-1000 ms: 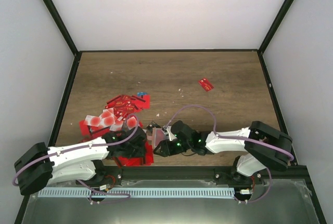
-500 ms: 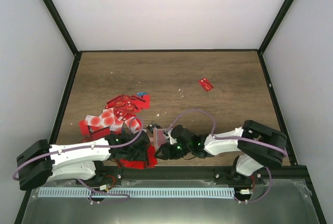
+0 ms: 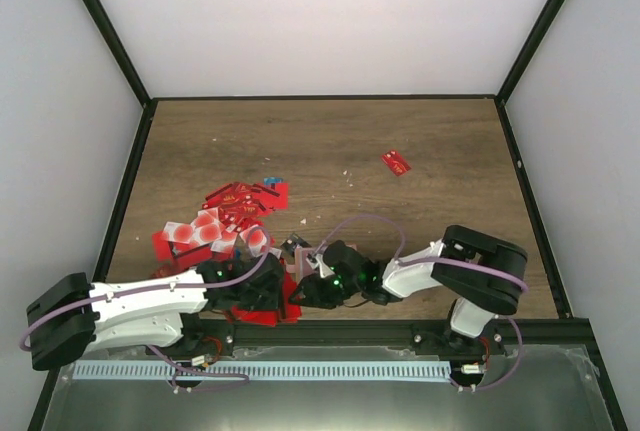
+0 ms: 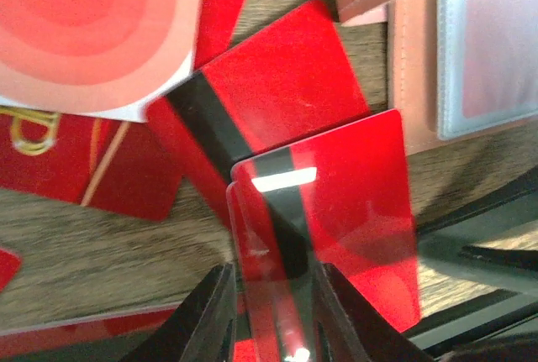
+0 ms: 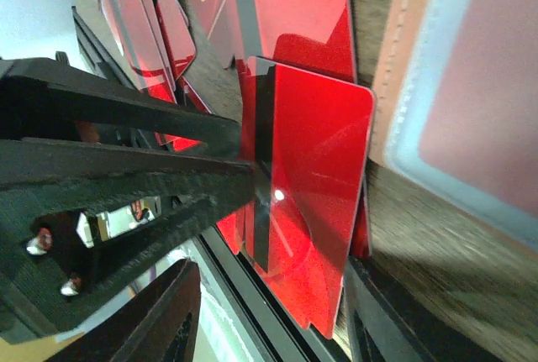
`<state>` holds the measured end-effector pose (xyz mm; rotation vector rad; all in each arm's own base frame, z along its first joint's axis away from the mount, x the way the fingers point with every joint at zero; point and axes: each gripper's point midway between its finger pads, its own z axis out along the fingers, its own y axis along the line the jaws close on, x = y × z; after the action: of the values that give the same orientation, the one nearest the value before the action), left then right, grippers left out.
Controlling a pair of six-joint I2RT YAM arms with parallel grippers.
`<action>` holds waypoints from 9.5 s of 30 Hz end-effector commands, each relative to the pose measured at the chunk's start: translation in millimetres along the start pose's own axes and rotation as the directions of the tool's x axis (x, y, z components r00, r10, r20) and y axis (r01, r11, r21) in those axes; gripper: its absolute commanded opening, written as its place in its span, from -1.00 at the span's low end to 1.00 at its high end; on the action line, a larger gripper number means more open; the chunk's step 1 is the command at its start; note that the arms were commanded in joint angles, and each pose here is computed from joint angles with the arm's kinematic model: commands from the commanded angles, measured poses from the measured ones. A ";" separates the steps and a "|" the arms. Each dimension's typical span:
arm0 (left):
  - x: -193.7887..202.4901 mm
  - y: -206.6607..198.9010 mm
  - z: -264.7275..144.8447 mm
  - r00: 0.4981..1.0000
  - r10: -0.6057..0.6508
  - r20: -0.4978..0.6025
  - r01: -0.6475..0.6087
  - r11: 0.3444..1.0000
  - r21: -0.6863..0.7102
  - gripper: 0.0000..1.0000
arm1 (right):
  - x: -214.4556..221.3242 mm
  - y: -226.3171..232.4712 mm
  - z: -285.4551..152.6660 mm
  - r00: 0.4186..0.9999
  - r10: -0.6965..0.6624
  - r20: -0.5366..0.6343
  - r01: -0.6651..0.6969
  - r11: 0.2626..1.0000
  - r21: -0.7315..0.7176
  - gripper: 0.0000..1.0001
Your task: Put the credit cards into the card holder
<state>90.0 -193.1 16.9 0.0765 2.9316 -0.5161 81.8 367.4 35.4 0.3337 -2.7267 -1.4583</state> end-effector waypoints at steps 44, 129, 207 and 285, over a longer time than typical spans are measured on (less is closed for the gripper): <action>-1.9 -37.8 -27.1 1.000 -0.022 0.013 0.019 0.975 0.220 -0.57 | -2.8 31.5 22.0 0.998 -0.059 -0.034 0.052 0.983 -0.175 -0.05; -100.7 -100.5 -9.3 0.961 -0.202 0.187 0.096 0.883 0.460 -0.92 | -102.1 -75.4 -133.7 0.928 -0.130 0.348 0.045 0.969 0.242 0.03; -93.9 -109.6 49.7 0.984 -0.167 0.066 0.126 0.905 0.406 -0.92 | -63.5 -85.8 -123.4 0.964 -0.024 0.265 -0.015 0.989 0.145 -0.05; -104.1 -108.4 3.4 0.948 -0.124 0.292 0.060 0.974 0.219 -0.44 | -73.7 -49.7 -142.4 0.946 -0.124 0.300 0.091 0.989 0.119 -0.04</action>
<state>180.5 -298.0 60.8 -0.2263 2.6128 -0.8240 179.5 230.9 66.8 0.2237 -3.1227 -1.4277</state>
